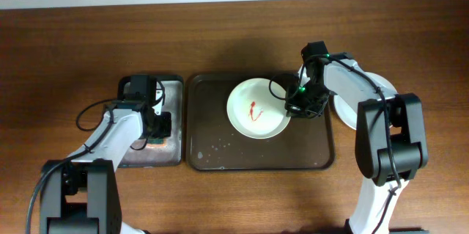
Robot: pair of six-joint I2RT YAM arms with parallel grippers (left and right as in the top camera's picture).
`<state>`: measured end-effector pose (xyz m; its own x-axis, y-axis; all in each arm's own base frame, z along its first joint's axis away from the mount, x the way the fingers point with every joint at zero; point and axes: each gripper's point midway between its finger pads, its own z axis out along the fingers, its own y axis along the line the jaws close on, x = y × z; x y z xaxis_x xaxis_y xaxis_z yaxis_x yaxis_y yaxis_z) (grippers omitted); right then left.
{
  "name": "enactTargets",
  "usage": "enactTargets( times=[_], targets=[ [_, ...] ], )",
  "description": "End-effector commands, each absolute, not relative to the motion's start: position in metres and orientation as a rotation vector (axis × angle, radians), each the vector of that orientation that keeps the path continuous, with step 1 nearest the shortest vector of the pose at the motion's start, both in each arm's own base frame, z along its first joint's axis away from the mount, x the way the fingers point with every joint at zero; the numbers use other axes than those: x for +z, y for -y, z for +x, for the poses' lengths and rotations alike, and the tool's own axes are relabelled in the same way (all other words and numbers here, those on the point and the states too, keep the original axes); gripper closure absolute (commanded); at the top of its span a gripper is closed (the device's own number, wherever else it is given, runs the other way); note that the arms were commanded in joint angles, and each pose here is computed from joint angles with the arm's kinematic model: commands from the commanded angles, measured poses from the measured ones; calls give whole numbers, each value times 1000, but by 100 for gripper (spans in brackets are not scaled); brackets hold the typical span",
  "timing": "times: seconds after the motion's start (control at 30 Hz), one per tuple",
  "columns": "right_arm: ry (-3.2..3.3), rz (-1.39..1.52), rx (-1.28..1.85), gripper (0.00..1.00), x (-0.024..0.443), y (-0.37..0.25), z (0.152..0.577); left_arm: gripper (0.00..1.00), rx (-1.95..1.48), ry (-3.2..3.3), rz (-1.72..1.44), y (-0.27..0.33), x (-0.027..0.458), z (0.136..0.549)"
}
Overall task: Clean dirty plates on tray and stack at the side
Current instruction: 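Lift the sponge from the soapy tray with the left gripper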
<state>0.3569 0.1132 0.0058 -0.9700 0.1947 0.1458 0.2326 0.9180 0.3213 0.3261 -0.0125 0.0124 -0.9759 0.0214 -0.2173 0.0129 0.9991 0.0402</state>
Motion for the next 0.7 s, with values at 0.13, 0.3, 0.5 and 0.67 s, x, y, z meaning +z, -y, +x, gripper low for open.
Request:
enactTargets(
  times=[0.13, 0.3, 0.5, 0.67],
  targets=[
    [2959, -338, -470, 96, 1, -111, 351, 100, 50, -2856, 25, 13, 29, 337],
    [2964, -304, -469, 96, 0, -110, 350, 100, -6, -2655, -17, 18, 91, 359],
    [2970, -299, -451, 96, 0, -108, 351, 100, -125, -2408, 1, 31, 165, 368],
    [2967, -300, -448, 96, 0, -108, 350, 100, -138, -2281, -14, 32, 200, 373]
  ],
)
